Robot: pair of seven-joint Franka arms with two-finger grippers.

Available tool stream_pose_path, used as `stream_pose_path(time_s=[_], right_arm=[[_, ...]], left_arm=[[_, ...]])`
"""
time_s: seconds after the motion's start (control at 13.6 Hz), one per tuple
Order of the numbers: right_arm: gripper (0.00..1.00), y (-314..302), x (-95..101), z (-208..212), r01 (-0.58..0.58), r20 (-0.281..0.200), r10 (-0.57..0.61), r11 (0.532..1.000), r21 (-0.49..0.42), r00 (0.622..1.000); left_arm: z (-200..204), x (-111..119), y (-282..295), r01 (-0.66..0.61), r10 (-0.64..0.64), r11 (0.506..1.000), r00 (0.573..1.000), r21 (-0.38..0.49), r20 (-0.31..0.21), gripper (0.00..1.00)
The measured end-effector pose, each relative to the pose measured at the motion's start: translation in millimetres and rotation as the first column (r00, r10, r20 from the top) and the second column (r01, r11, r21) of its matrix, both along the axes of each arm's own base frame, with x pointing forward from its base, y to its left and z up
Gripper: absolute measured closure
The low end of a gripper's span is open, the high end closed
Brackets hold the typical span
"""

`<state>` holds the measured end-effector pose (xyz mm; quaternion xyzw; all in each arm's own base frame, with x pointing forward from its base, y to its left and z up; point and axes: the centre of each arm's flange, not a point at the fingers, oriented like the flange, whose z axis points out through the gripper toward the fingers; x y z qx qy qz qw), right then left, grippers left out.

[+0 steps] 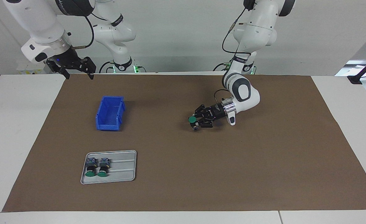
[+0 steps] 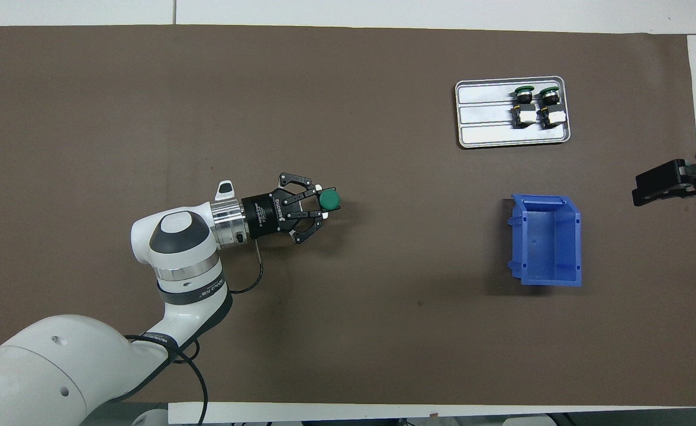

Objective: Place and press button with both arms

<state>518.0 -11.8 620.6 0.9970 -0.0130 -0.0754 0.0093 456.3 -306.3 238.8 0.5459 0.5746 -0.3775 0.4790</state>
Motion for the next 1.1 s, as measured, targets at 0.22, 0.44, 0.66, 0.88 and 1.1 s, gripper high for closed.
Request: stream_pose_path(time_s=[0.22, 0.44, 0.66, 0.88, 1.1], right_arm=[[0.01, 0.0, 0.0, 0.0, 0.000, 0.000, 0.000, 1.000, 0.000, 1.000], [0.01, 0.0, 0.0, 0.0, 0.000, 0.000, 0.000, 1.000, 0.000, 1.000], [0.01, 0.0, 0.0, 0.0, 0.000, 0.000, 0.000, 1.000, 0.000, 1.000], [0.01, 0.0, 0.0, 0.0, 0.000, 0.000, 0.000, 1.000, 0.000, 1.000], [0.01, 0.0, 0.0, 0.0, 0.000, 0.000, 0.000, 1.000, 0.000, 1.000]], left_arm=[[-5.1, -4.1, -4.4, 0.012, -0.012, 1.000, 1.000, 0.006, 0.003, 0.67], [-7.9, -5.6, -5.0, 0.016, -0.016, 1.000, 1.000, 0.009, 0.005, 0.67], [-10.4, -6.9, -4.1, 0.017, -0.017, 1.000, 1.000, 0.014, 0.004, 0.67], [-10.6, -6.9, -3.7, 0.016, -0.016, 1.000, 1.000, 0.016, 0.005, 0.67], [-11.7, -6.2, -1.8, 0.008, -0.008, 1.000, 1.000, 0.030, 0.006, 0.57]])
